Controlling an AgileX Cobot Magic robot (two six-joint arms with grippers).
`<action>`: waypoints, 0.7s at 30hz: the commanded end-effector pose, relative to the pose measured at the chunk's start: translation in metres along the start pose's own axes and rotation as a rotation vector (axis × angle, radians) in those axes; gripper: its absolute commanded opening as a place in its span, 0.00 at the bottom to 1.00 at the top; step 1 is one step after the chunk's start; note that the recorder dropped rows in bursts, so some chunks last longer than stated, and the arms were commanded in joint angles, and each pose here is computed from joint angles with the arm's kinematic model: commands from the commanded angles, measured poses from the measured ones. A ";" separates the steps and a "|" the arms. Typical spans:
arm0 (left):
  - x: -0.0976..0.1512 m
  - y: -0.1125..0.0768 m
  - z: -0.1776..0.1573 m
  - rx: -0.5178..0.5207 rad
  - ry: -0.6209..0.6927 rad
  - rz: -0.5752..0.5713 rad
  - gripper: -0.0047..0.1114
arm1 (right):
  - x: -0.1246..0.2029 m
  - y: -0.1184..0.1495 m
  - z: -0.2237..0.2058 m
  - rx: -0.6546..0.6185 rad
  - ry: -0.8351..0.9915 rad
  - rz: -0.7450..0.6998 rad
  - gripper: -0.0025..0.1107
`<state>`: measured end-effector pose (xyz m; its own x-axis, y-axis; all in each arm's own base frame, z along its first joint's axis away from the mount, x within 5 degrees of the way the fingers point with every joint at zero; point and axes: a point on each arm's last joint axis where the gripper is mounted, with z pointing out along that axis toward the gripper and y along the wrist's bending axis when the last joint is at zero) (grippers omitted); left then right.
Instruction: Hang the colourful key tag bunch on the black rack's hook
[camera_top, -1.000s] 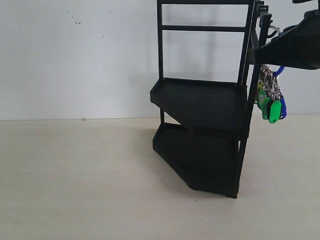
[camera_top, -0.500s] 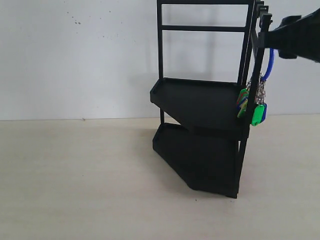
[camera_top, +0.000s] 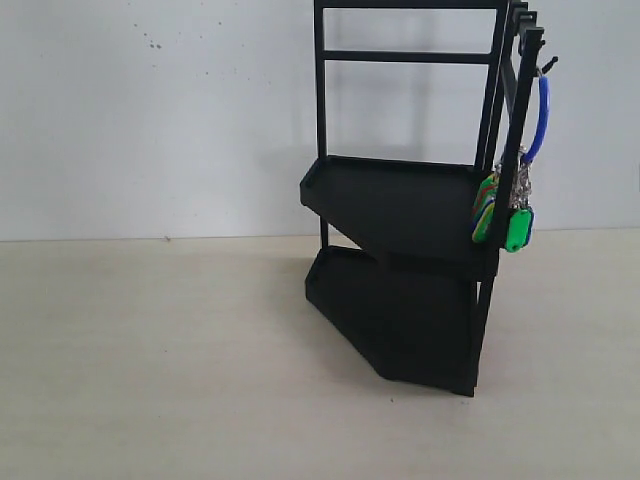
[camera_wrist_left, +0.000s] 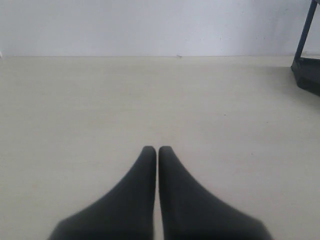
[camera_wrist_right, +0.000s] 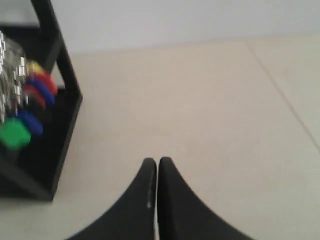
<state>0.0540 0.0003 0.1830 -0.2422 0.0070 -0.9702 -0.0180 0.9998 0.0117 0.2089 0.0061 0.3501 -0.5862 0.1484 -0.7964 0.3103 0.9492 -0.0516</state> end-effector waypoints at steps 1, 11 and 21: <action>-0.002 0.000 0.000 -0.001 -0.019 -0.018 0.08 | 0.054 0.008 0.017 -0.079 0.279 -0.025 0.02; -0.002 0.000 0.000 -0.001 -0.019 -0.018 0.08 | 0.079 0.006 0.026 -0.059 0.357 -0.041 0.02; -0.002 0.000 0.000 -0.001 -0.019 -0.018 0.08 | 0.073 0.004 0.020 -0.088 0.283 -0.036 0.02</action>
<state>0.0540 0.0003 0.1830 -0.2422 0.0070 -0.9702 -0.0180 0.9998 0.0117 0.1847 0.0161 0.2737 -0.8158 0.1874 -0.5471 0.2434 0.9694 -0.0309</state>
